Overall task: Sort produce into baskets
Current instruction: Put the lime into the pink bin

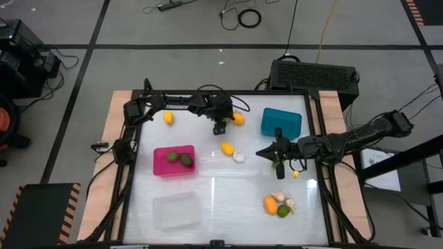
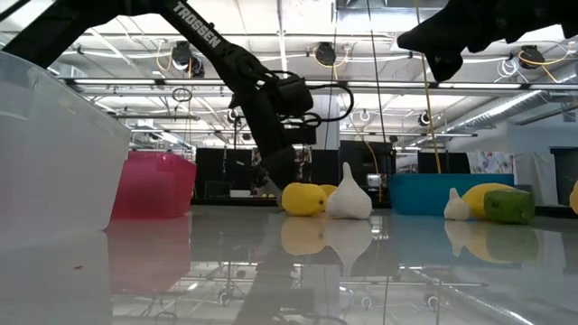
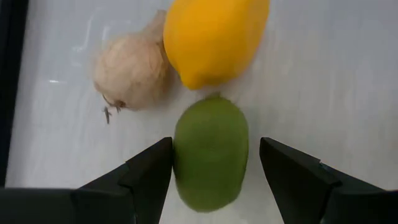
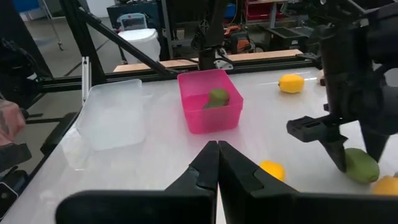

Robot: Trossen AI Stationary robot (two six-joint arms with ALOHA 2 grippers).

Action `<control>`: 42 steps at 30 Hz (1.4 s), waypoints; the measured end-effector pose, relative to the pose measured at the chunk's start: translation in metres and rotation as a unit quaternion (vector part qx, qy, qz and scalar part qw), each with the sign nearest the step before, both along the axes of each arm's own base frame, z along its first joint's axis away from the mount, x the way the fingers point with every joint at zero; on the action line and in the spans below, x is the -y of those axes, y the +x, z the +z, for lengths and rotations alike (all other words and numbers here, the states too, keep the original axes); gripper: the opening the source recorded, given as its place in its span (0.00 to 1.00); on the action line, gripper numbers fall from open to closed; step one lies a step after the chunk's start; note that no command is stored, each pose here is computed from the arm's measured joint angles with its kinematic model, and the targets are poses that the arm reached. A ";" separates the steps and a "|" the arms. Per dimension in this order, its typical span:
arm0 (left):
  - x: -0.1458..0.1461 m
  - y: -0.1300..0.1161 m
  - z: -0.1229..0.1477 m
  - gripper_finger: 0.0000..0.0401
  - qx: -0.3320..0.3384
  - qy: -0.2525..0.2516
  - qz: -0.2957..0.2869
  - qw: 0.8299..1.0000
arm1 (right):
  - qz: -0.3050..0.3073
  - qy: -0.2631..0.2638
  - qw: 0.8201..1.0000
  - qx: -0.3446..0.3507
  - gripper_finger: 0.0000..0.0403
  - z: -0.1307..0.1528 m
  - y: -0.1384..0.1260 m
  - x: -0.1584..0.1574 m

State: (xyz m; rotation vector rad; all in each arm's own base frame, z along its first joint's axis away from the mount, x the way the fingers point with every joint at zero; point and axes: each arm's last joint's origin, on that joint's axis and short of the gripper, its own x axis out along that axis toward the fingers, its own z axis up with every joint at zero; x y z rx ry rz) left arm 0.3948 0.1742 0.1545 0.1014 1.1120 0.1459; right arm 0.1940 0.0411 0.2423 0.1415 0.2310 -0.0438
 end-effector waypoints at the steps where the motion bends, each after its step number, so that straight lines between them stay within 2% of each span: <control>1: 0.000 0.000 -0.003 0.61 -0.003 -0.002 0.000 1.000 | -0.001 0.005 1.000 0.000 0.00 0.000 0.000 0.000; 10: 0.006 0.002 -0.005 0.60 -0.008 -0.008 0.006 1.000 | -0.002 0.011 1.000 0.000 0.00 0.000 0.000 0.000; 20: 0.006 0.001 -0.001 0.36 -0.001 -0.024 0.030 0.999 | -0.002 0.011 1.000 0.000 0.00 0.000 0.000 0.000; 22: 0.008 -0.001 0.011 0.36 0.003 -0.040 0.023 0.999 | -0.002 0.011 1.000 0.000 0.00 0.000 0.000 0.000; 25: 0.014 -0.008 0.043 0.39 0.017 -0.066 0.010 0.998 | -0.002 0.011 1.000 0.000 0.00 0.000 0.000 0.000; 30: 0.044 -0.045 0.089 0.42 -0.029 -0.177 -0.021 0.984 | -0.005 0.033 0.999 -0.004 0.00 -0.001 0.000 0.000; 32: 0.059 -0.061 0.108 0.42 -0.047 -0.205 -0.035 0.977 | -0.006 0.037 0.999 -0.012 0.00 -0.002 -0.001 0.000; 34: 0.075 -0.074 0.125 0.41 -0.065 -0.214 -0.040 0.974 | -0.008 0.044 0.999 -0.018 0.00 -0.004 -0.001 0.000; 38: 0.104 -0.094 0.147 0.41 -0.061 -0.217 -0.033 0.974 | -0.015 0.065 0.997 -0.027 0.00 -0.006 -0.001 0.000; 42: 0.129 -0.109 0.152 0.41 -0.076 -0.209 -0.021 0.975 | -0.022 0.090 0.995 -0.035 0.00 -0.009 0.001 -0.001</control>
